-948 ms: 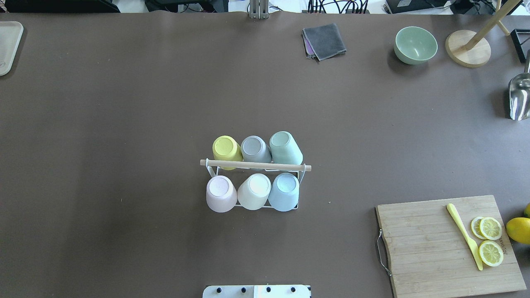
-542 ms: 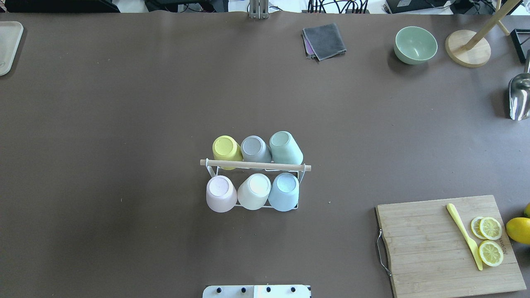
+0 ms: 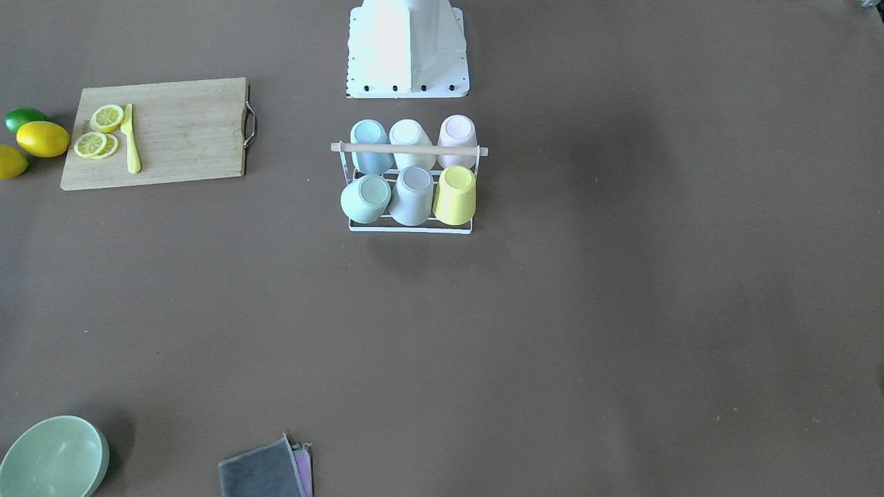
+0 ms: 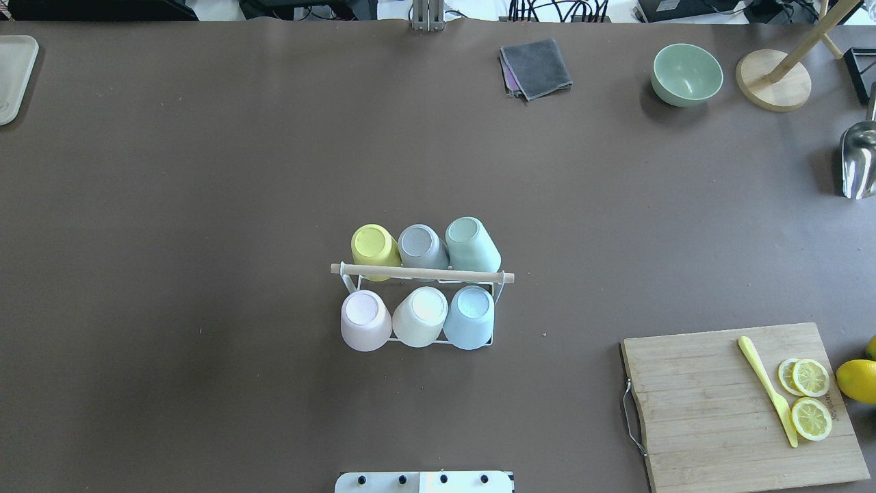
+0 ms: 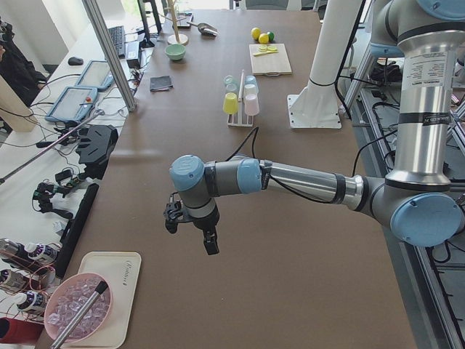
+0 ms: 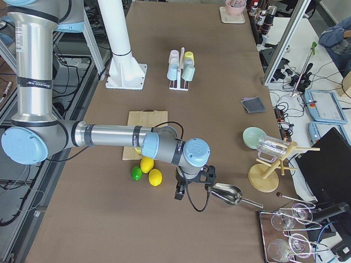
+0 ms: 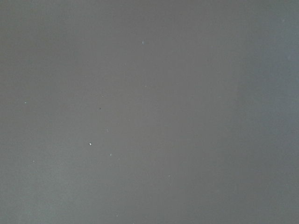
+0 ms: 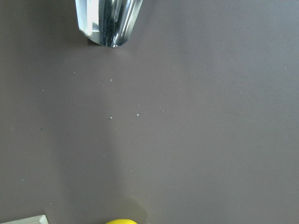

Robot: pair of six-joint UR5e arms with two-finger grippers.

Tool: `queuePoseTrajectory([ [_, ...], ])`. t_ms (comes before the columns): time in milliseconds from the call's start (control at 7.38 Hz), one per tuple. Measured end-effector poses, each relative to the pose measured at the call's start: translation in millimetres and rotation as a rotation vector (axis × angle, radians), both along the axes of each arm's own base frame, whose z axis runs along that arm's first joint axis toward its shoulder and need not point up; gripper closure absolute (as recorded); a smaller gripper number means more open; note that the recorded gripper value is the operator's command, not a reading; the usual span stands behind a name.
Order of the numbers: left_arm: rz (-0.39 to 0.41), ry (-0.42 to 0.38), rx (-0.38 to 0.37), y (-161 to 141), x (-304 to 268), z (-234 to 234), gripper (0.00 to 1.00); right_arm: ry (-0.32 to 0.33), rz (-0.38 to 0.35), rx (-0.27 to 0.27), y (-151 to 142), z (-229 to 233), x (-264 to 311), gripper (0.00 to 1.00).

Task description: Place cup on cup holder

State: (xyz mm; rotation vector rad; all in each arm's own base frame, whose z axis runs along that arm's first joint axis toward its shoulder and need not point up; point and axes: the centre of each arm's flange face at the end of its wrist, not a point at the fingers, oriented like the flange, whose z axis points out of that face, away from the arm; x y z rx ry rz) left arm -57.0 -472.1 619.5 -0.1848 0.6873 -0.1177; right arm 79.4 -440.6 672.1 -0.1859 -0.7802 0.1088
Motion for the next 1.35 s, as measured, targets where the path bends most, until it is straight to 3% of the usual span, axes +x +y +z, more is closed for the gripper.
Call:
queuePoseTrajectory([
  [135, 0.0, 0.001, 0.002, -0.9, 0.3, 9.9, 0.02, 0.001, 0.0, 0.002, -0.9, -0.7, 0.1, 0.0],
  [677, -0.008, 0.01, 0.128, -11.7, 1.3, 12.2, 0.02, 0.002, -0.001, 0.003, -1.6, -1.2, 0.4, 0.0],
  [1354, -0.006, 0.014, 0.145, -13.2, 1.6, 10.2, 0.02, 0.003, -0.001, 0.002, -0.9, -0.7, 0.4, 0.0],
])
